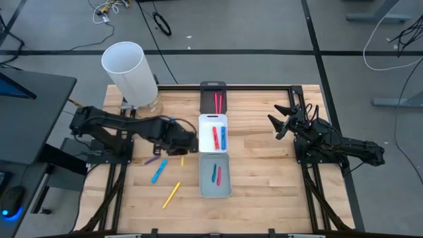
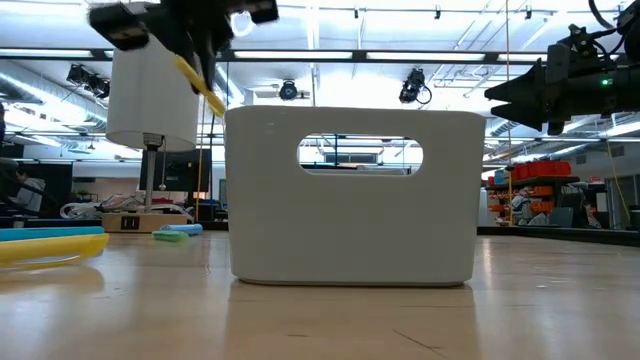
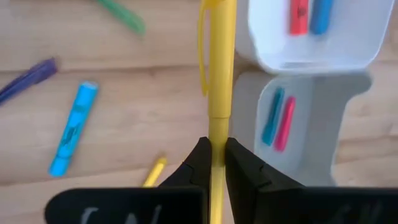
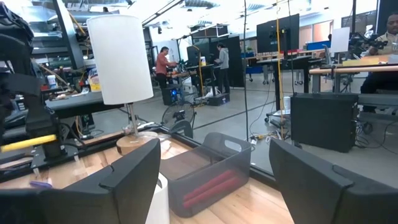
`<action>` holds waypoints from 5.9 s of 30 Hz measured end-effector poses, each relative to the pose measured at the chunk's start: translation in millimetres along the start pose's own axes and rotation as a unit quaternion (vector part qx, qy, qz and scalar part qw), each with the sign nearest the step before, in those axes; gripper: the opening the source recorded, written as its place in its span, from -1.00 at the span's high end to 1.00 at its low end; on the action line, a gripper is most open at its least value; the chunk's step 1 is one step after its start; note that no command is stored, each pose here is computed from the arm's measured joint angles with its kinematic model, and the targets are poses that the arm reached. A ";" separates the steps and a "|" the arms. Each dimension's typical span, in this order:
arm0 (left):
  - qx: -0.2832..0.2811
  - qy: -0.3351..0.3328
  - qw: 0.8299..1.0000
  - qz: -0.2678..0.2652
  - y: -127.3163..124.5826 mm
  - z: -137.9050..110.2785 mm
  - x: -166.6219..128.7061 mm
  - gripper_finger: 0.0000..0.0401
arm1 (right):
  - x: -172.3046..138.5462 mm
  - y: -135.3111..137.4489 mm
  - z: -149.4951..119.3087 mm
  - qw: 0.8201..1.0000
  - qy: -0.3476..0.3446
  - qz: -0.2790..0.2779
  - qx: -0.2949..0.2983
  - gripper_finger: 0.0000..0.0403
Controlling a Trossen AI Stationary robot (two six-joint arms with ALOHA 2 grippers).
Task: Pick & Place Markers
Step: Put the yellow pen into the black bin
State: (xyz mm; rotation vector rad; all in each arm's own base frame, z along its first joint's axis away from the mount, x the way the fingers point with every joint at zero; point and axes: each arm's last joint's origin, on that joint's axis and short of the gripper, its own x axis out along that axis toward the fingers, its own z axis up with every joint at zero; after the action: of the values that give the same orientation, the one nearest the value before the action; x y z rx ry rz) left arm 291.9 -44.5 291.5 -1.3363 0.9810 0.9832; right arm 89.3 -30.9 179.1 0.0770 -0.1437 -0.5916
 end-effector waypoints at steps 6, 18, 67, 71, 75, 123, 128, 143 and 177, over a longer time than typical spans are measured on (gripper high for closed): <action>-0.020 -0.011 1.000 0.004 -5.7 26.8 7.2 0.87 | 0.0 0.0 0.5 1.000 -0.002 0.000 0.001 -0.50; -0.026 -0.023 0.999 -0.021 -22.7 86.3 32.8 0.88 | 0.0 0.1 1.1 1.000 -0.005 0.001 0.002 -0.50; 0.041 -0.165 0.985 -0.040 -88.6 252.1 74.6 0.88 | 0.1 0.1 1.1 1.000 -0.005 0.000 0.002 -0.50; 0.034 -0.197 0.980 0.000 -85.7 258.9 91.1 0.88 | 0.1 0.1 1.1 1.000 -0.005 0.000 0.002 -0.50; 0.030 -0.195 0.980 0.020 -82.7 265.0 108.2 0.88 | 0.1 0.1 1.2 1.000 -0.006 0.000 0.002 -0.50; 0.060 -0.143 0.988 0.002 -87.8 270.7 127.0 -0.08 | 0.1 0.1 1.2 1.000 -0.006 0.000 0.002 -0.50; 0.088 -0.149 0.985 -0.006 -100.2 268.1 104.0 -0.02 | 0.1 0.1 1.2 1.000 -0.006 0.000 0.002 -0.50; 0.176 -0.093 0.978 0.063 -108.0 238.6 49.2 0.04 | 0.1 0.1 1.2 1.000 -0.006 0.000 0.002 -0.50; 0.465 0.006 0.881 0.090 -129.7 105.6 15.5 0.04 | 0.1 0.1 1.2 1.000 -0.006 0.000 0.002 -0.50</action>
State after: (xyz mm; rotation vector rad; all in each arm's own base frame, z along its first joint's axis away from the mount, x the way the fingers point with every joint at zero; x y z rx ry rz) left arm 420.3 61.0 315.8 -0.4425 1.3612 0.4908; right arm 89.3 -30.9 180.3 0.0779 -0.1560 -0.5913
